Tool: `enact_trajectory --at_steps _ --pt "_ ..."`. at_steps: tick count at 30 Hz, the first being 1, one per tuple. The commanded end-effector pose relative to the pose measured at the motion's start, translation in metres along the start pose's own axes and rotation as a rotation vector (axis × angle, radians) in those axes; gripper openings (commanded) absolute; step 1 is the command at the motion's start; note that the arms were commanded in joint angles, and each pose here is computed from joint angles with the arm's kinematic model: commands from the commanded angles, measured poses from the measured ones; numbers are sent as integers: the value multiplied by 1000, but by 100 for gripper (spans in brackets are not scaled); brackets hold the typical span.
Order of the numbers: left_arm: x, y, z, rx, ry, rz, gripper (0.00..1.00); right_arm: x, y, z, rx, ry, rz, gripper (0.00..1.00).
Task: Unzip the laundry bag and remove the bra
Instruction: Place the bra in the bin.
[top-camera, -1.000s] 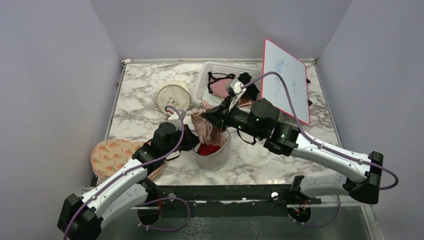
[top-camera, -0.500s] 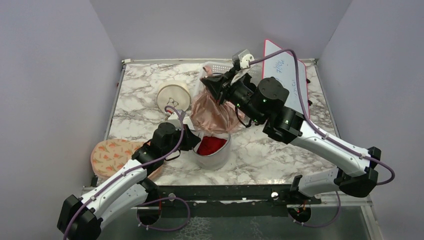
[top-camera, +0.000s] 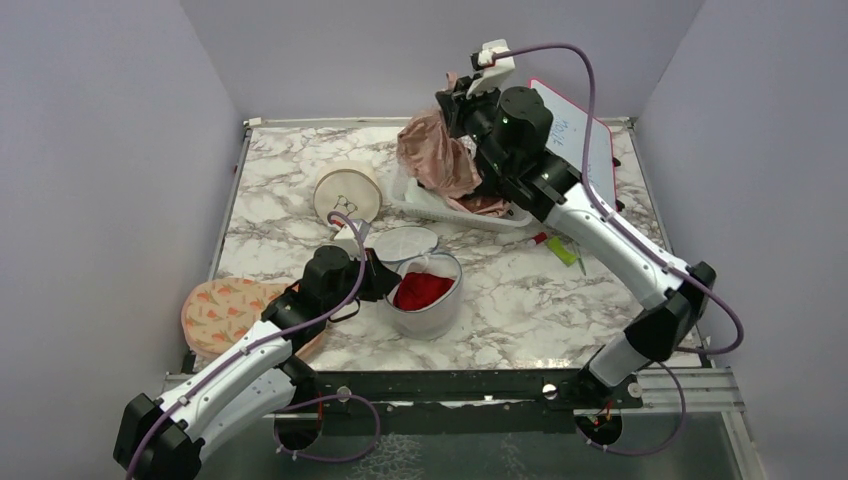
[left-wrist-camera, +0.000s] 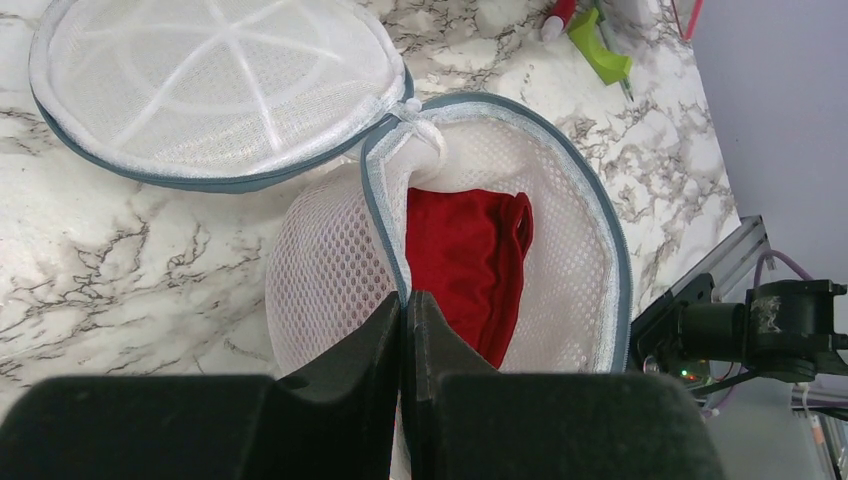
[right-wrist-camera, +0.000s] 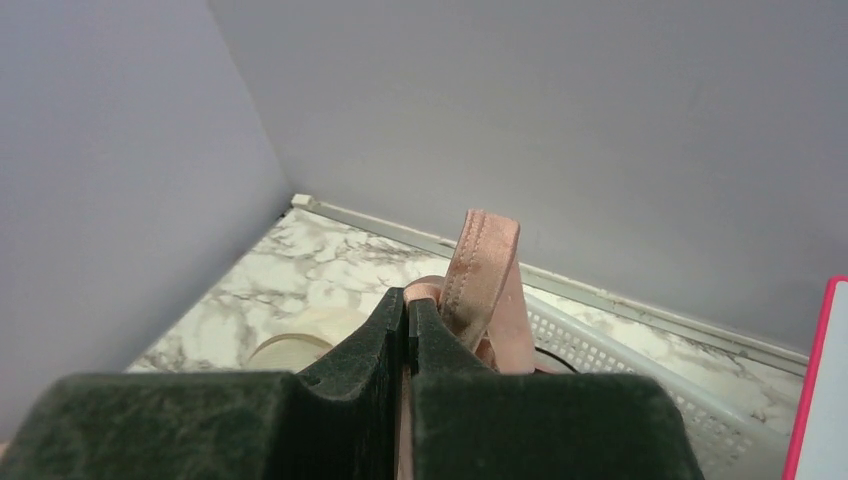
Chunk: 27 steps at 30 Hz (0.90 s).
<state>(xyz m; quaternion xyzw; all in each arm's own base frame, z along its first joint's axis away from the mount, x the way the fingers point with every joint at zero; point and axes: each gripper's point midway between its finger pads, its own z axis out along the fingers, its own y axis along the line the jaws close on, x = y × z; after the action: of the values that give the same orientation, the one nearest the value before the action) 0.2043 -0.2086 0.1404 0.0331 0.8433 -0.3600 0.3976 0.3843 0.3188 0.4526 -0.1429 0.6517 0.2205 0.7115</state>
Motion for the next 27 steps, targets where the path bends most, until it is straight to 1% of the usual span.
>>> enact_trajectory --at_steps 1,6,13,18,23,27 --pt "-11 -11 -4 39 -34 13 0 40 -9 37 -53 98 42 1" --pt "-10 -10 -3 35 -32 14 0 99 -25 68 -25 202 53 1" --pt "-13 -13 -3 42 -27 22 0 163 -39 89 -52 329 119 1" --pt "-14 -14 -4 44 -37 15 0 216 -67 92 13 423 96 1" --pt "-14 -14 -4 44 -35 16 0 278 -96 89 87 539 27 1" --pt "-14 -14 -4 43 -32 19 0 328 -102 79 84 651 -11 1"
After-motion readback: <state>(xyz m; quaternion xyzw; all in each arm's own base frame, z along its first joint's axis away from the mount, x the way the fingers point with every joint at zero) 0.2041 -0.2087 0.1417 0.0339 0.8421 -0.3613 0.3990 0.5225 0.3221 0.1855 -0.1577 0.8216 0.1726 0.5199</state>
